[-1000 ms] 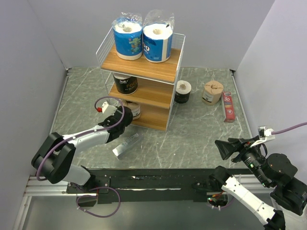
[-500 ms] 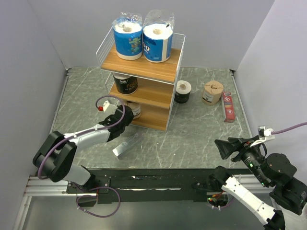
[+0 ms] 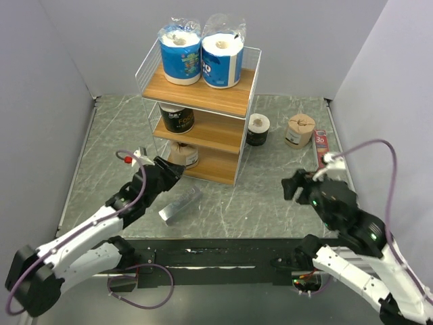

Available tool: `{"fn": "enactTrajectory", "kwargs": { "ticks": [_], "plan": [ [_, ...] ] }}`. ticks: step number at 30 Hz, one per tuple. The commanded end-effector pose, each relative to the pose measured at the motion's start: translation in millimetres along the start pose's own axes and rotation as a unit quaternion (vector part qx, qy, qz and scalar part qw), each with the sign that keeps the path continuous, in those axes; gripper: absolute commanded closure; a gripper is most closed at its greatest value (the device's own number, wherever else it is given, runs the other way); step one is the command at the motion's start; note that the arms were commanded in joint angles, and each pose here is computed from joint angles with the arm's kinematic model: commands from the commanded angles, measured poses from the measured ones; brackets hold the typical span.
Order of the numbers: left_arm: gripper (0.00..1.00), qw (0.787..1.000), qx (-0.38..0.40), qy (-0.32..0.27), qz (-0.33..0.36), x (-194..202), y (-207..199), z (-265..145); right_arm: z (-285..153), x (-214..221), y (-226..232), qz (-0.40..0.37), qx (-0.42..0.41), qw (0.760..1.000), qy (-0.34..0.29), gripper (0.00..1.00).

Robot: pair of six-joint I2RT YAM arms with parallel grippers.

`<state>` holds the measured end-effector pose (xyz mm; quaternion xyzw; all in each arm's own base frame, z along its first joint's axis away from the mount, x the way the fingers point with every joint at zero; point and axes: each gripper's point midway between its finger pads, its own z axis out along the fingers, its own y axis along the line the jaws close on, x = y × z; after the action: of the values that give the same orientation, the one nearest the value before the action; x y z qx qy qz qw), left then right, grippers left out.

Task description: Place and organize the paper towels onto the shelf

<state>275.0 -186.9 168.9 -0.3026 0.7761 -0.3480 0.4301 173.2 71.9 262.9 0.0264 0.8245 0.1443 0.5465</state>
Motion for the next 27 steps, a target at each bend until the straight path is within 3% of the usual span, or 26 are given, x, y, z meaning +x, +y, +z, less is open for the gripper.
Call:
{"fn": "enactTrajectory", "kwargs": {
  "ticks": [1,6,7,8,13,18,21,27],
  "plan": [
    [0.34,0.995,0.037,0.037,0.089,2.0,-4.7,-36.8,29.5,-46.6,3.3,-0.002,0.07,0.996,-0.06,0.2],
    [0.01,0.978,0.105,0.049,0.174,-9.9,-35.0,-76.1,67.4,-72.4,-16.7,-0.01,0.145,0.987,-0.067,0.17],
    [0.03,0.972,0.105,0.052,0.202,-11.2,-35.1,-78.8,76.8,-71.2,-12.7,-0.004,0.121,0.991,-0.054,0.17],
    [0.04,0.968,0.104,0.058,0.219,-11.4,-35.3,-81.9,84.1,-84.9,-31.2,0.019,0.143,0.987,-0.073,0.17],
    [0.04,0.95,0.059,0.056,0.301,-25.2,-24.7,-86.0,133.5,-91.3,-62.1,0.055,0.17,0.983,-0.04,0.18],
    [0.04,0.947,0.106,0.039,0.301,-30.0,-39.9,-95.5,186.1,-95.6,-106.5,0.113,0.221,0.969,-0.016,0.17],
    [0.03,0.95,0.096,0.01,0.296,-45.5,-36.3,-102.7,218.9,-98.8,-121.4,0.157,0.234,0.96,-0.003,0.17],
    [0.04,0.951,0.129,-0.003,0.28,-44.1,-36.7,-113.6,264.7,-107.7,-170.8,0.246,0.287,0.926,0.008,0.2]
  ]
}}
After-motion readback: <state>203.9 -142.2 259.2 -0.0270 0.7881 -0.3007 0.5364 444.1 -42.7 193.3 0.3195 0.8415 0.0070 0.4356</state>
